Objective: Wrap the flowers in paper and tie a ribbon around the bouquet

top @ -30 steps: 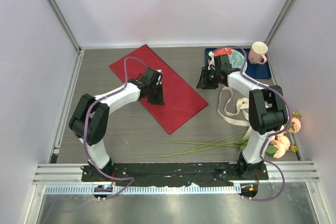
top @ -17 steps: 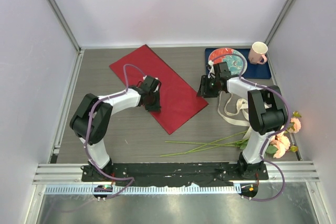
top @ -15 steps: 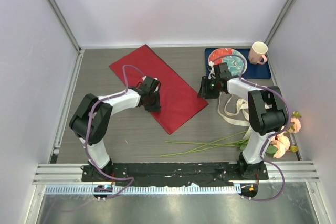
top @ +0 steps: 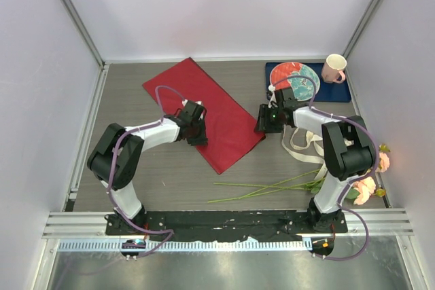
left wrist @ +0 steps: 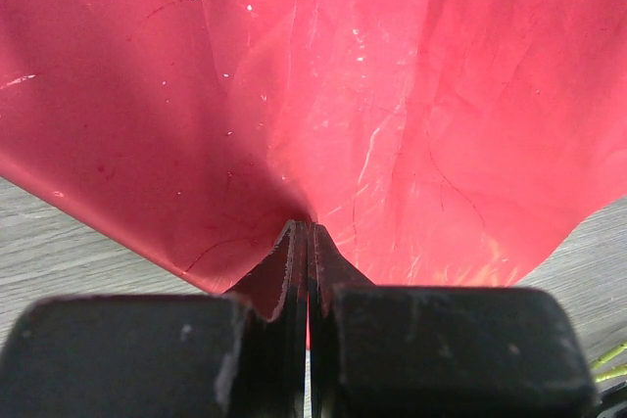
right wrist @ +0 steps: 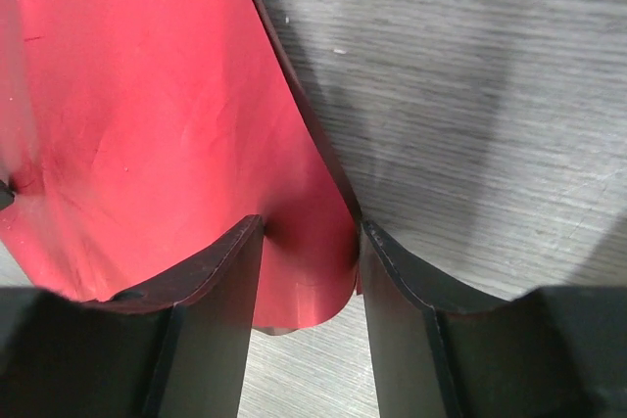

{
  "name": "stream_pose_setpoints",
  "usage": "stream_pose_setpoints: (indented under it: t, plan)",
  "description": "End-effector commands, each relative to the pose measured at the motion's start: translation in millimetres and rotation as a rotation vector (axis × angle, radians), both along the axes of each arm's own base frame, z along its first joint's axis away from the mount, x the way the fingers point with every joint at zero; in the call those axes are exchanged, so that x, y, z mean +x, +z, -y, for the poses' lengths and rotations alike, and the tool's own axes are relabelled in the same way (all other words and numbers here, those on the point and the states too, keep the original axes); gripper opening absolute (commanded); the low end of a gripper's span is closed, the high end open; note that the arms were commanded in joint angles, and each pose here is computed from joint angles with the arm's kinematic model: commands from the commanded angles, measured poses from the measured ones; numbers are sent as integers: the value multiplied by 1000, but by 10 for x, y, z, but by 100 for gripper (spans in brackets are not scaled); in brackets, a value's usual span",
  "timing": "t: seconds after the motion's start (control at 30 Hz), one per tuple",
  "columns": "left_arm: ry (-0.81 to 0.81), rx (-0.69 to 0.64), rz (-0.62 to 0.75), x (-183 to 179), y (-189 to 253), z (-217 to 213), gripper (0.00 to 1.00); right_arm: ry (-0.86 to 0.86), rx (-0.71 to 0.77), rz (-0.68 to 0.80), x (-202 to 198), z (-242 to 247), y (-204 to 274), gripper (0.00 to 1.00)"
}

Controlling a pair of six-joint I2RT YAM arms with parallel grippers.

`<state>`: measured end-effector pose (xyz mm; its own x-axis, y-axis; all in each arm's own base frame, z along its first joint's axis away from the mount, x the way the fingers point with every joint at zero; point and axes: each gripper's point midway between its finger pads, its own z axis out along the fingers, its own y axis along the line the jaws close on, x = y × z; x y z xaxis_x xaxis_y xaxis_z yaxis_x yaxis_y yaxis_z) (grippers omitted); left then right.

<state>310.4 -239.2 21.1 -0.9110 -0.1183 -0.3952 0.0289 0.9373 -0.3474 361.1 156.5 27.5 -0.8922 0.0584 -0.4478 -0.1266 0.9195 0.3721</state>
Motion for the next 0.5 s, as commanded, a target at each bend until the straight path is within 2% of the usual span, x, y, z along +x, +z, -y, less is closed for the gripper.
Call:
stream_pose_setpoints:
  t: [0.0, 0.37, 0.47]
  plan:
    - [10, 23, -5, -46, -103, -42, 0, 0, 73, 46, -27, -106, 172, 50]
    - [8, 22, -9, -51, -103, -31, 0, -7, 141, 98, -10, -185, 366, 51]
    - [9, 28, -7, -61, -104, -44, 0, -4, 176, 99, 4, -238, 415, 49]
